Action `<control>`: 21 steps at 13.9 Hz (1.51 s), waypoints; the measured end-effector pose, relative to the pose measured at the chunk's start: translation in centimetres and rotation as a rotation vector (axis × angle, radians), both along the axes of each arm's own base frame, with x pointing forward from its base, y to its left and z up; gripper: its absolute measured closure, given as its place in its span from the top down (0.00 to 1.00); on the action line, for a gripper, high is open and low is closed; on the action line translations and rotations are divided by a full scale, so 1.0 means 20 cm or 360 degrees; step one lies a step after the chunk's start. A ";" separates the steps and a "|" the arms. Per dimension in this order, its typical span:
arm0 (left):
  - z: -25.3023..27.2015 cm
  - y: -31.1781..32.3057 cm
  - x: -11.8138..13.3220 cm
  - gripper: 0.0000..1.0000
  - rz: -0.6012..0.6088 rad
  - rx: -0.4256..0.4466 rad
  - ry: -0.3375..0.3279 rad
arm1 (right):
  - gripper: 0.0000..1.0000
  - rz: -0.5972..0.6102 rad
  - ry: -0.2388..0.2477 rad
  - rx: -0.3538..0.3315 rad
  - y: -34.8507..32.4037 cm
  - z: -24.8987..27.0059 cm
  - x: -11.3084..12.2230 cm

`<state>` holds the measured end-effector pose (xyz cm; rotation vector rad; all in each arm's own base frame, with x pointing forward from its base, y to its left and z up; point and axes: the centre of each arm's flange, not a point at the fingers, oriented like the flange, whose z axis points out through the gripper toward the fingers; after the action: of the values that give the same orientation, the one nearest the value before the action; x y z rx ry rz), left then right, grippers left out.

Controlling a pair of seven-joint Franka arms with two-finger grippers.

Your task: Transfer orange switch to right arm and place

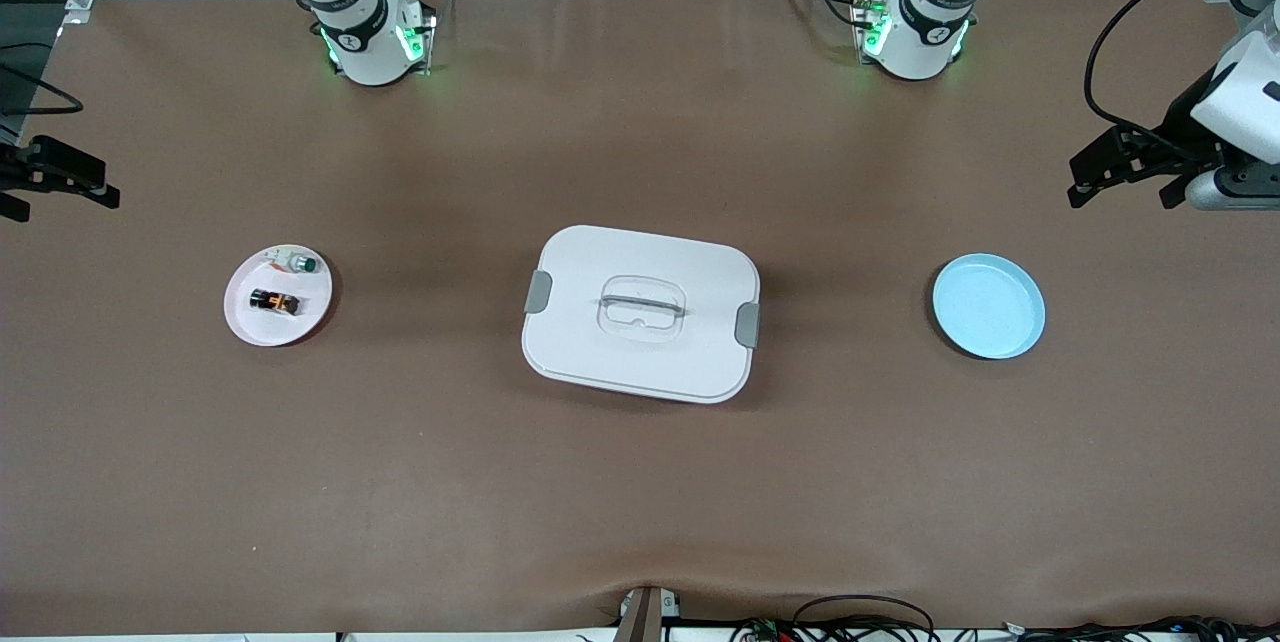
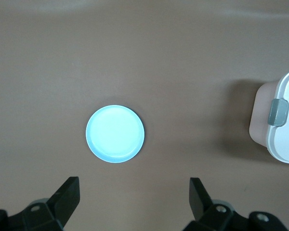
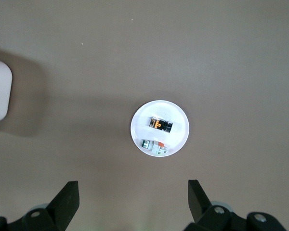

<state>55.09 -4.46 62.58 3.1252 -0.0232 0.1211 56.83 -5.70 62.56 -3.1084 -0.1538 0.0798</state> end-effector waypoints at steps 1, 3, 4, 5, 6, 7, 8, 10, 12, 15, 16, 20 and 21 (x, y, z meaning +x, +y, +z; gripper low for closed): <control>0.00 0.00 0.00 1.00 0.0001 0.0000 0.0000 | 1.00 -0.0045 -0.0003 -0.0003 0.02 0.01 0.00; 0.00 0.00 0.00 1.00 0.0002 0.0000 0.0000 | 1.00 -0.0100 -0.0009 -0.0013 0.04 0.02 -0.01; 0.00 0.00 0.00 1.00 0.0002 0.0000 0.0001 | 1.00 -0.0114 -0.0013 -0.0016 0.03 0.03 -0.01; 0.00 0.00 0.00 1.00 0.0002 0.0000 0.0001 | 1.00 -0.0126 -0.0017 -0.0018 0.02 0.04 -0.02; 0.00 0.00 0.00 1.00 0.0002 0.0000 0.0001 | 1.00 -0.0133 -0.0021 -0.0019 0.01 0.04 -0.02; 0.00 0.00 0.00 1.00 0.0002 0.0000 0.0001 | 1.00 -0.0133 -0.0028 -0.0020 0.01 0.06 -0.02; 0.00 0.00 0.00 1.00 0.0003 0.0000 0.0001 | 1.00 -0.0127 -0.0039 -0.0021 0.02 0.07 -0.02; 0.00 0.00 0.00 1.00 0.0003 0.0000 0.0001 | 1.00 -0.0107 -0.0002 -0.0018 0.06 0.09 -0.04; 0.00 0.01 0.00 1.00 0.0003 0.0000 0.0001 | 1.00 -0.0080 0.0063 -0.0014 0.11 0.08 -0.06; 0.00 0.01 0.00 1.00 0.0003 0.0000 0.0001 | 1.00 -0.0063 0.0072 -0.0015 0.15 0.07 -0.06; 0.00 0.01 0.00 1.00 0.0003 0.0000 0.0001 | 1.00 -0.0066 0.0072 -0.0016 0.14 0.07 -0.06; 0.00 0.01 0.00 1.00 0.0003 0.0000 0.0001 | 1.00 -0.0058 0.0072 -0.0027 0.13 0.07 -0.06; 0.00 0.01 0.00 1.00 0.0003 0.0000 0.0001 | 1.00 -0.0054 0.0070 -0.0029 0.13 0.08 -0.06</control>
<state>55.13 -4.35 62.53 3.1253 -0.0202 0.1197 55.63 -3.01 64.07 -3.1234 -0.0993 0.1495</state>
